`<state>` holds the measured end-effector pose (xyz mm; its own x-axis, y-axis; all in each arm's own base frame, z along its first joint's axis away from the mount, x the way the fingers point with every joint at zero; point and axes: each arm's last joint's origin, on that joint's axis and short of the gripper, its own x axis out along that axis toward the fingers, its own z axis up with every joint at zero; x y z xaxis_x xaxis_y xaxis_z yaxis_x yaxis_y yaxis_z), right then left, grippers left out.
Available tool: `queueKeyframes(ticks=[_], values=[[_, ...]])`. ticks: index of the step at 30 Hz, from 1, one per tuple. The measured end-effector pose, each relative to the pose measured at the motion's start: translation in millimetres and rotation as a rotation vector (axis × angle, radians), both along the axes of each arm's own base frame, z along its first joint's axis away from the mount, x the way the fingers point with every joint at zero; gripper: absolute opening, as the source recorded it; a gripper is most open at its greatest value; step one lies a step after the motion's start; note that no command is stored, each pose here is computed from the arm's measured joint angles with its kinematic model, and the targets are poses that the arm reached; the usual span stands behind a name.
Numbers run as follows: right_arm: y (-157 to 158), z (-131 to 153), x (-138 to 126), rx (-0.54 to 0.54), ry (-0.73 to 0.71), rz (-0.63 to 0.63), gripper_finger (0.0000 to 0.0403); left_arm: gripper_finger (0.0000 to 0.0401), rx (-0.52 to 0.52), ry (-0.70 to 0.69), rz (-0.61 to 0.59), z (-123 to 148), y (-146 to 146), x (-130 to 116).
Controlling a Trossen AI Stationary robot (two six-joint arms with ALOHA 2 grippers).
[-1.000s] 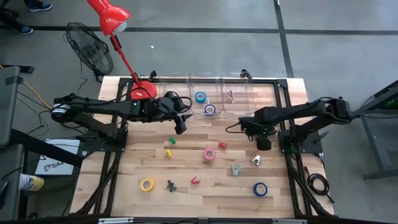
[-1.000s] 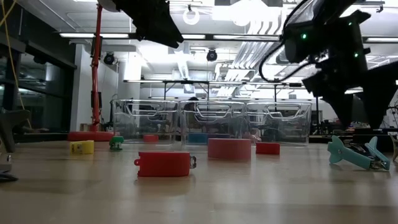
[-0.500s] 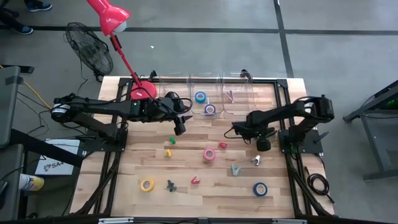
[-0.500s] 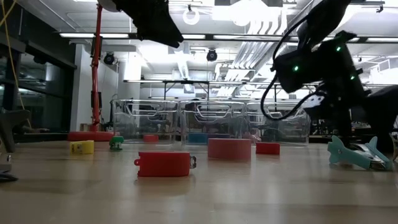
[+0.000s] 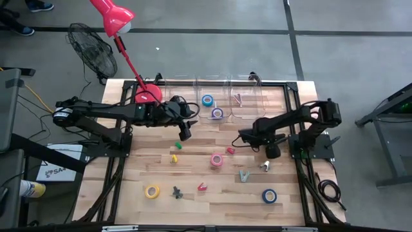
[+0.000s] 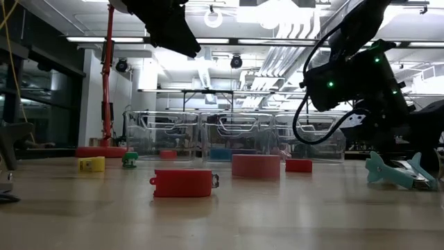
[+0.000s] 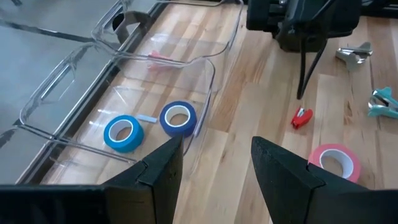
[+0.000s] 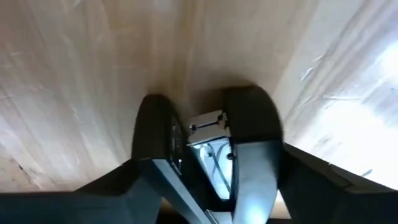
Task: Pick and place Stapler, Stapler remover, tape
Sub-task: Put the black stapler into the left transparent bin
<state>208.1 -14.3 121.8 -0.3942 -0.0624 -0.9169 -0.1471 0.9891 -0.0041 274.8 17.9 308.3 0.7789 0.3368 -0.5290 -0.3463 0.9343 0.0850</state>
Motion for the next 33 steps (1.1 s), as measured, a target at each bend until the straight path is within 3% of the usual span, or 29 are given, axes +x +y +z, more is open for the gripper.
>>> queueKeyframes(ticks=[8, 16, 27, 33], values=[[6, -1, 2, 0.005, -0.019, -0.046, 0.0170, 0.0186, 0.000, -0.001, 0.000, 0, 0, 0], [7, 20, 34, 0.050, -0.177, -0.083, 0.0166, 0.0186, -0.002, -0.005, 0.002, 0, 0, 0], [4, 111, 113, 0.046, -0.662, -0.063, 0.0166, 0.0186, -0.001, -0.012, 0.004, 1, 0, 1], [-9, 156, 136, 0.004, -0.888, -0.059, 0.0166, 0.0186, 0.007, -0.041, 0.015, 3, 1, 2]])
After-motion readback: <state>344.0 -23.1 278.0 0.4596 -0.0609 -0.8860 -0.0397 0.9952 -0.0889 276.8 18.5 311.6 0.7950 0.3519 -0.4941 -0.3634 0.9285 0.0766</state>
